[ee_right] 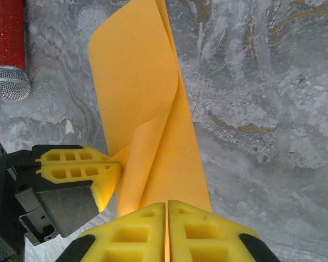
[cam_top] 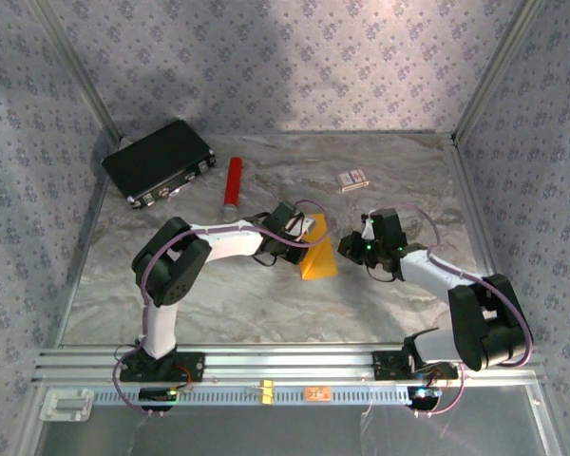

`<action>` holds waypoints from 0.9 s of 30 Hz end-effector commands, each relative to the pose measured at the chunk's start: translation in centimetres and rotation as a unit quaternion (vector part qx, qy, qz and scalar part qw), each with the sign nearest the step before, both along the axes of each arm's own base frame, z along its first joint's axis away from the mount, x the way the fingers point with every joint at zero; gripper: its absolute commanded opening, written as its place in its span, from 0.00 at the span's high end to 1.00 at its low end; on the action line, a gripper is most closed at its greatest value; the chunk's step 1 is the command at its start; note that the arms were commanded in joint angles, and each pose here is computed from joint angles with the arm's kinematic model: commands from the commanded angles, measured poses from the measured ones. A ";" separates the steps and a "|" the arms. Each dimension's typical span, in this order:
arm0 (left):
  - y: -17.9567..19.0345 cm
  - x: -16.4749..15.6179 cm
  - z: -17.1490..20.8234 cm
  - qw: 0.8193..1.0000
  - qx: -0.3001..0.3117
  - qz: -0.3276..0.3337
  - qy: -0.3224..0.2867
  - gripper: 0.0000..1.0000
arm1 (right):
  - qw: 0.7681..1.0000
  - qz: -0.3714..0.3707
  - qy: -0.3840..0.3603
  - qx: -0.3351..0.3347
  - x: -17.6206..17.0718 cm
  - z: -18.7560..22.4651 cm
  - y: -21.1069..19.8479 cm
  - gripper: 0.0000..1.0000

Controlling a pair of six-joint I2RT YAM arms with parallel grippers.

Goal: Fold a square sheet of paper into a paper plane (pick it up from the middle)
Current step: Fold the triangle a second time at the center of the table.

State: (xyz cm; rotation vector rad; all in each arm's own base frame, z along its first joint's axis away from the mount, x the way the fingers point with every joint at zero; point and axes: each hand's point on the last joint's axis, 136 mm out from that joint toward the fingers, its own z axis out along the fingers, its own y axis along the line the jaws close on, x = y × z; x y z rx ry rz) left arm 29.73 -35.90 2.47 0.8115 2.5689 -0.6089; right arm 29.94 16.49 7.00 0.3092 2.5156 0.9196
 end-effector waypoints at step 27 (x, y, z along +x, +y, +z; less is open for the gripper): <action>0.6 -1.0 -2.4 0.999 0.019 -0.009 0.035 0.94 | 0.995 0.061 0.020 0.073 1.1 -0.7 5.8 0.92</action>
